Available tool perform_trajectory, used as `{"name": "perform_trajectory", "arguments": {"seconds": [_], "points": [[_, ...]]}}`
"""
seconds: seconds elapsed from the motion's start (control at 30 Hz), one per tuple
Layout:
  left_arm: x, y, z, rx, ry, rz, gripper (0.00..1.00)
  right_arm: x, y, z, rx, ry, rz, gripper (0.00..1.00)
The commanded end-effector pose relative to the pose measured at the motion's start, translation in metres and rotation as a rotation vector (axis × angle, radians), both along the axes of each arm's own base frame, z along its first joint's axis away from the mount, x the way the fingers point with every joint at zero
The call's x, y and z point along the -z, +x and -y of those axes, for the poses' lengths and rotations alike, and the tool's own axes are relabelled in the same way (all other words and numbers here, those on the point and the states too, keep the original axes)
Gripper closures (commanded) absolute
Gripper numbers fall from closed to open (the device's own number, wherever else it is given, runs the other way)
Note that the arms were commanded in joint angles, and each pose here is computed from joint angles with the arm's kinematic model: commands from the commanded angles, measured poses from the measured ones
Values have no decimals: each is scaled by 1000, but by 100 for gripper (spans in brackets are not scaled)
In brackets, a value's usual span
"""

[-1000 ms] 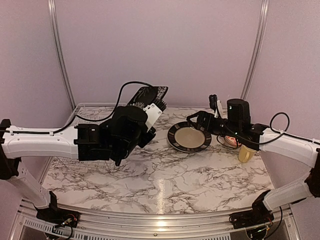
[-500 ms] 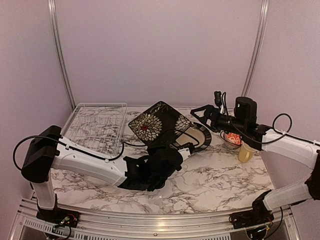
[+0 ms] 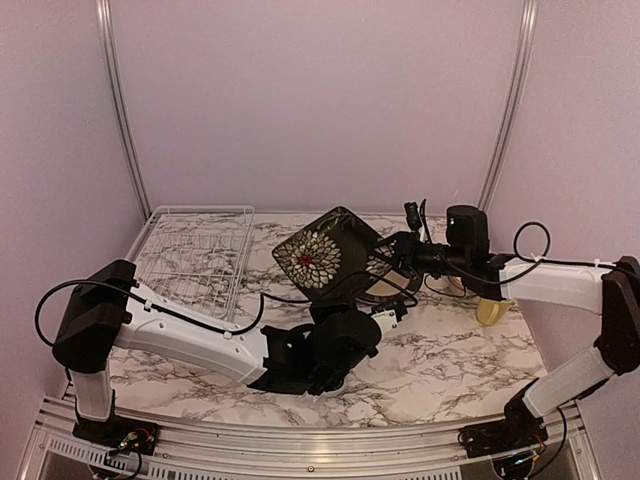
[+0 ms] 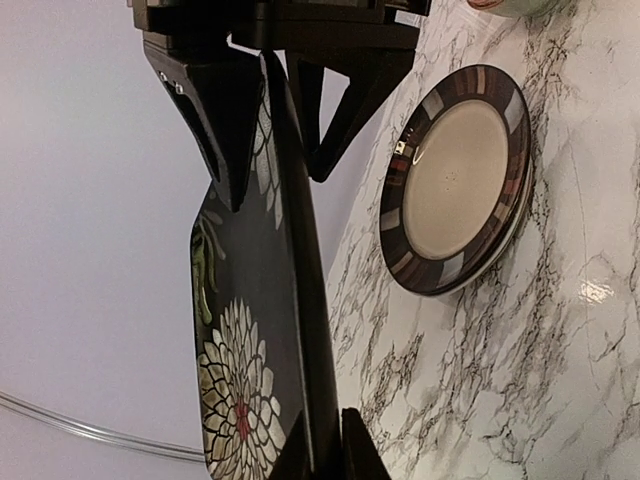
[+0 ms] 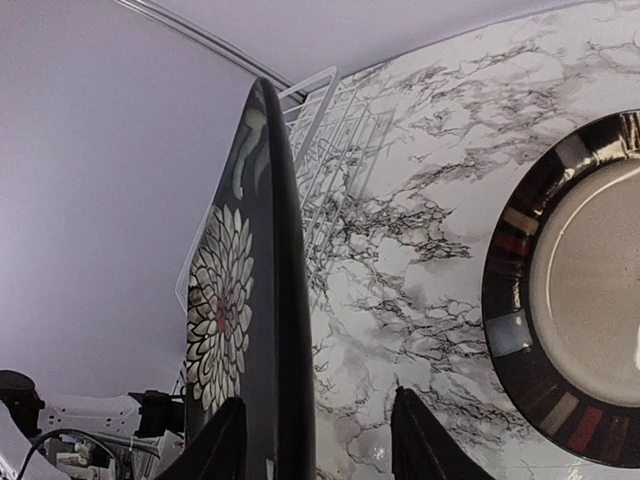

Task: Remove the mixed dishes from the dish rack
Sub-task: Pass from the left arm to the right, then place the plate with another plate.

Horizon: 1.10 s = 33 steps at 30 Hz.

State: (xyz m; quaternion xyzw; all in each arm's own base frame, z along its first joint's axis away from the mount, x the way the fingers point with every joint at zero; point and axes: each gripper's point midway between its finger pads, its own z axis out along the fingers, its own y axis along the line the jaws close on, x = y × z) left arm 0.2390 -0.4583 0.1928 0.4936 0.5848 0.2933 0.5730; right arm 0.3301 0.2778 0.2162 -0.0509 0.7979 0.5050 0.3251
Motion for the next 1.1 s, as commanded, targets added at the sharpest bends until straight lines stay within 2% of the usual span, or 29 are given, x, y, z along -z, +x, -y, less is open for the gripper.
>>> {"name": "perform_trajectory", "arguments": {"seconds": [0.0,0.03,0.13,0.23,0.33,0.37,0.4,0.47,0.53,0.6,0.73,0.83,1.07], "points": [[-28,-2,3,-54,-93,47,100,1,-6,-10,-44,56,-18,59],[-27,-2,4,-52,-87,47,100,1,-6,-10,-43,59,-21,63],[-23,-2,4,-59,-65,50,100,4,-6,-10,-34,68,-35,85],[-17,-2,1,-74,-40,57,100,5,-7,-10,-30,87,-47,99],[-12,-1,-3,-95,-24,65,100,4,-9,-9,-26,119,-51,100],[-11,-1,-5,-106,-23,68,95,2,-9,-8,-24,133,-50,100],[-11,-1,-6,-114,-27,71,86,1,-9,-7,-20,149,-50,100],[-11,-1,-10,-125,-50,61,37,-2,-9,-4,-14,179,-45,100],[-9,-3,-13,-110,-82,20,15,-3,-6,2,0,194,-45,100],[-10,-8,-16,-70,-131,-57,2,-4,-2,9,15,193,-39,100],[-13,-27,-25,33,-264,-251,1,-7,5,24,53,171,-20,100],[-22,-39,-32,89,-356,-348,1,-4,13,39,92,142,-16,100],[-62,-47,-53,139,-575,-440,1,10,36,80,186,82,-21,100]]}}
